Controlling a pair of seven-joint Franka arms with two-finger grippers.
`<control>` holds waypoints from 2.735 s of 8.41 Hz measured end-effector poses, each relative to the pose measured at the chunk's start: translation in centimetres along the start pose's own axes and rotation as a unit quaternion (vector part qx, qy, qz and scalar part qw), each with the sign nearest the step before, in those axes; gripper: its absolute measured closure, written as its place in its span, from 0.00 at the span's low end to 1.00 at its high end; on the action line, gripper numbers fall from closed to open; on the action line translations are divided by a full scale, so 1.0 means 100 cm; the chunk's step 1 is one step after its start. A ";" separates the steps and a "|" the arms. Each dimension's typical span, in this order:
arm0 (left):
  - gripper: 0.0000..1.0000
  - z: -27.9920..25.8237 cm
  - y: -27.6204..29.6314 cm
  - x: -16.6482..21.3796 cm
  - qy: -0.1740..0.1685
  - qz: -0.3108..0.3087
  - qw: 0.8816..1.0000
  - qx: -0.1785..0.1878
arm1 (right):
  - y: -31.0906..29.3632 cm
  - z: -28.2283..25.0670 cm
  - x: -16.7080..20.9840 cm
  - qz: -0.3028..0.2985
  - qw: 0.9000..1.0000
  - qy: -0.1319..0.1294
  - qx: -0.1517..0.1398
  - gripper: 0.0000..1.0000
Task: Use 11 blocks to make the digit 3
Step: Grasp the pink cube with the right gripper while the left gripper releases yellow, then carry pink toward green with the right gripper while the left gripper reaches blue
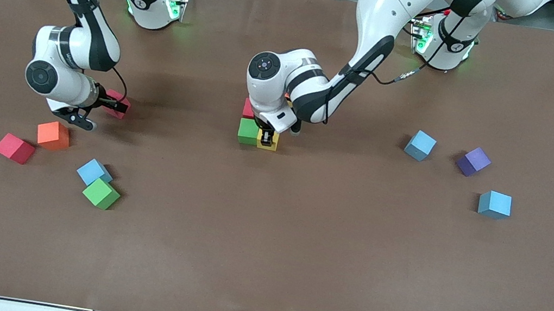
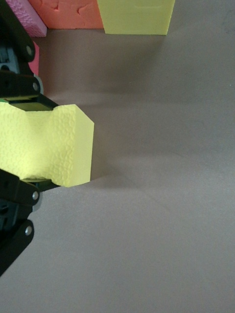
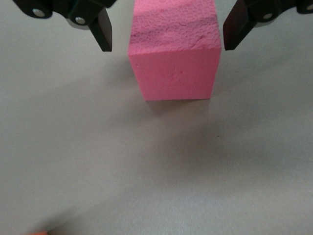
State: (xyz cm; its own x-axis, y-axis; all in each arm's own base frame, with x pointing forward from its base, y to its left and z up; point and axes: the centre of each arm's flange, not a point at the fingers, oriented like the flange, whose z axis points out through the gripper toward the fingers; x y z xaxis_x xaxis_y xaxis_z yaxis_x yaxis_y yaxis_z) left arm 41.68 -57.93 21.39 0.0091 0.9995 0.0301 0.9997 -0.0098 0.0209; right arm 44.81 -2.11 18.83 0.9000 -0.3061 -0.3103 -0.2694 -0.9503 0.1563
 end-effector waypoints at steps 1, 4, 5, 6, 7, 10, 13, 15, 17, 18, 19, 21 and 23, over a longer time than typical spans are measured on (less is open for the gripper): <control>0.27 0.001 0.000 -0.001 -0.003 0.000 1.000 -0.001 | 0.000 0.003 0.000 -0.004 1.000 -0.003 0.000 0.05; 0.00 -0.021 0.017 -0.002 -0.021 -0.016 0.999 -0.018 | 0.001 0.003 -0.001 -0.045 0.999 -0.009 -0.002 0.42; 0.00 -0.040 0.028 0.005 -0.021 -0.021 0.999 -0.025 | 0.000 0.002 -0.001 -0.047 0.999 -0.010 -0.002 0.46; 0.00 -0.063 0.042 0.016 -0.020 -0.017 0.999 -0.033 | -0.001 -0.002 0.001 -0.045 0.999 -0.014 -0.001 0.47; 0.00 -0.084 0.059 0.032 -0.020 -0.007 0.999 -0.041 | -0.006 -0.018 0.008 -0.048 0.999 -0.010 0.002 0.47; 0.00 -0.111 0.101 0.111 0.016 0.071 0.997 -0.030 | -0.068 -0.133 0.034 -0.081 0.995 0.059 0.030 0.47; 0.00 -0.113 0.141 0.217 0.038 0.133 0.990 -0.010 | -0.150 -0.204 0.019 -0.119 0.982 0.117 0.094 0.47; 0.00 -0.114 0.167 0.279 0.044 0.177 0.983 0.000 | -0.219 -0.207 0.005 -0.149 0.966 0.163 0.133 0.47; 0.00 -0.111 0.192 0.338 0.044 0.227 0.973 0.010 | -0.286 -0.172 -0.011 -0.164 0.957 0.180 0.159 0.47; 0.00 -0.109 0.201 0.367 0.044 0.256 0.966 0.015 | -0.309 -0.159 -0.015 -0.173 0.956 0.179 0.158 0.47; 0.00 -0.106 0.207 0.393 0.043 0.287 0.957 0.021 | -0.327 -0.155 -0.019 -0.181 0.954 0.184 0.150 0.47; 0.00 -0.100 0.215 0.441 0.037 0.358 0.932 0.035 | -0.355 -0.151 -0.026 -0.183 0.955 0.191 0.136 0.47; 0.00 -0.098 0.222 0.497 0.021 0.429 0.902 0.040 | -0.381 -0.131 -0.041 -0.153 0.970 0.162 0.099 0.47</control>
State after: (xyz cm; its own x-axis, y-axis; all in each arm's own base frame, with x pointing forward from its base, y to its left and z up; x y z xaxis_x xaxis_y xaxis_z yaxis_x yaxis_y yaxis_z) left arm 64.12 -8.77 33.18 0.7818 0.6223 0.0383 0.6226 -0.7761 -0.1003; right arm 55.89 36.13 26.46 1.0000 -0.0040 0.0021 -0.0038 -0.9959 -0.0903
